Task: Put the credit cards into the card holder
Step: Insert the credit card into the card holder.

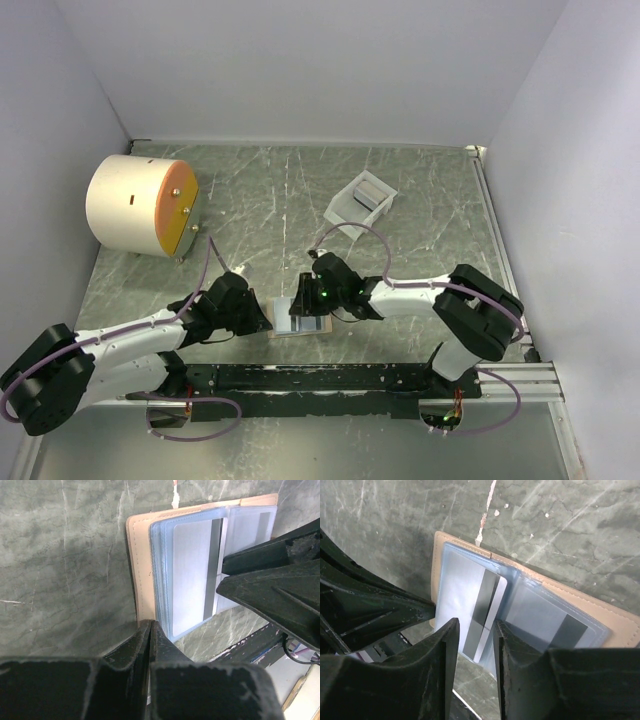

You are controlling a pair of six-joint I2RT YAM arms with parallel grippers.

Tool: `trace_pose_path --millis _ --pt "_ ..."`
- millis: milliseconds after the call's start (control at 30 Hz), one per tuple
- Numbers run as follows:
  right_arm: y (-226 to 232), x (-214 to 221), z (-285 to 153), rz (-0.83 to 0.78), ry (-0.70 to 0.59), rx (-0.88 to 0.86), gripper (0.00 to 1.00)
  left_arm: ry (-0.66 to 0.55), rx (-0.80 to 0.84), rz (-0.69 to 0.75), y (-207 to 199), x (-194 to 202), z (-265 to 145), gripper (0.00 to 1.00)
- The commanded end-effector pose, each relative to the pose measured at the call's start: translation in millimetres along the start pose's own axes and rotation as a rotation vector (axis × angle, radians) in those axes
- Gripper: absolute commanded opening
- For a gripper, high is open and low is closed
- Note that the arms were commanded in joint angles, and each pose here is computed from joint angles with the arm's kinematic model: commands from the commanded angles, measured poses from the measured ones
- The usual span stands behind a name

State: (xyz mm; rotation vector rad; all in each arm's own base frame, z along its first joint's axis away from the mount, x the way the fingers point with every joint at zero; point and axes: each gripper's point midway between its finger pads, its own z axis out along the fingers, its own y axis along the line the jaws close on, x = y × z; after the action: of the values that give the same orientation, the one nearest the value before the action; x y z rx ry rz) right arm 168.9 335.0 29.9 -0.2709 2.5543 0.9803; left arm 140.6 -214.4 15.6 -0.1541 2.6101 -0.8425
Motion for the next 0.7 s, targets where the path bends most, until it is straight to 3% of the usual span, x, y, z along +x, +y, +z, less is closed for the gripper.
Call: trace_pose_path --millis 0,233,400,667 --pt "16 -11 4 0.001 -0.027 -0.049 0.32 0.003 -0.039 -0.001 9 3 2 0.12" --pt "15 -9 -2 -0.022 -0.031 -0.053 0.23 0.000 -0.027 -0.003 2 -1 -3 0.12" --pt "6 -8 -8 -0.038 -0.033 -0.004 0.23 -0.004 0.034 -0.022 -19 -7 -12 0.17" --pt "15 -17 -14 -0.062 -0.014 0.016 0.27 -0.054 0.095 -0.044 -42 -23 -26 0.42"
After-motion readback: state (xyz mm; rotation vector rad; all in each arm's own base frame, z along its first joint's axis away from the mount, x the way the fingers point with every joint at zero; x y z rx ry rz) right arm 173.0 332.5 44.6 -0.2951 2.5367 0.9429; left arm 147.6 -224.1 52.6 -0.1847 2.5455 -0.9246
